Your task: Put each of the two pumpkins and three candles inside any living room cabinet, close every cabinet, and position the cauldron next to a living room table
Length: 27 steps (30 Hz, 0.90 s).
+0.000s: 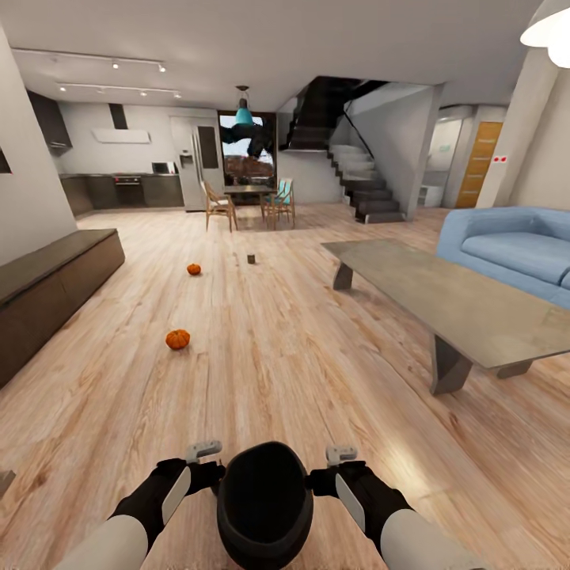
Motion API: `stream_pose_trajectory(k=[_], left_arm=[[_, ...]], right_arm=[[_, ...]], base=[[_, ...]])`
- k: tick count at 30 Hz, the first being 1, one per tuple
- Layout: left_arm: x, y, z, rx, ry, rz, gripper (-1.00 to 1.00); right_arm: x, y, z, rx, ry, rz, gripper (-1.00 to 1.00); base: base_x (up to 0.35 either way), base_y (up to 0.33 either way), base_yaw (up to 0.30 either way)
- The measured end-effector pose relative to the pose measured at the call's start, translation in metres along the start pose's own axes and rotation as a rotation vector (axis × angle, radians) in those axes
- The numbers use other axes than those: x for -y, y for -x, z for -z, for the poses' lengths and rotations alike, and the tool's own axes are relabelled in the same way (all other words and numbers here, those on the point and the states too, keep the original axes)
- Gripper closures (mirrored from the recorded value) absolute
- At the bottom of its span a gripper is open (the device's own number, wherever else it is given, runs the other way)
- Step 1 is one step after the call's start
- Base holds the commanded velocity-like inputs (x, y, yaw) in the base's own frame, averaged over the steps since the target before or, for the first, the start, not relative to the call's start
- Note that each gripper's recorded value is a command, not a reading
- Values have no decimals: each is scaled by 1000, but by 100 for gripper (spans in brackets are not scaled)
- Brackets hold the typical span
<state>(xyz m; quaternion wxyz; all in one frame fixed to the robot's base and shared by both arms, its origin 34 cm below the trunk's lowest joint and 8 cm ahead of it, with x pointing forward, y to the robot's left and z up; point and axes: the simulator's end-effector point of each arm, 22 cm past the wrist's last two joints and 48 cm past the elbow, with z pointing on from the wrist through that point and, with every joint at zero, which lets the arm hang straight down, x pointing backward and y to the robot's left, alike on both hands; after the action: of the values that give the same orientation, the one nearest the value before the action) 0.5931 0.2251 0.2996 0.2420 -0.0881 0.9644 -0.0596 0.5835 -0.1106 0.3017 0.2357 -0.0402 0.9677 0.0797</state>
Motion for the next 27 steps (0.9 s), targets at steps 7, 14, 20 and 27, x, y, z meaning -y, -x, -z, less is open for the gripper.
stream_pose_trajectory(k=[7, 14, 20, 27], left_arm=[[0, -2, -2, -4, -2, 2, -100], [0, -7, -6, -16, -1, 3, -100], [-1, -18, -15, -41, -6, 6, -100], [0, -20, -16, -45, -9, 6, -100]], right_arm=[[-5, 11, -1, 56, 23, -2, -100], [-7, 12, -6, 77, 37, -4, -100], [-6, 1, -15, 54, 39, -9, -100], [-6, 2, -17, 66, 38, -11, -100]], base=[[0, 0, 0], [0, 0, 0], [0, 0, 0], [0, 0, 0]])
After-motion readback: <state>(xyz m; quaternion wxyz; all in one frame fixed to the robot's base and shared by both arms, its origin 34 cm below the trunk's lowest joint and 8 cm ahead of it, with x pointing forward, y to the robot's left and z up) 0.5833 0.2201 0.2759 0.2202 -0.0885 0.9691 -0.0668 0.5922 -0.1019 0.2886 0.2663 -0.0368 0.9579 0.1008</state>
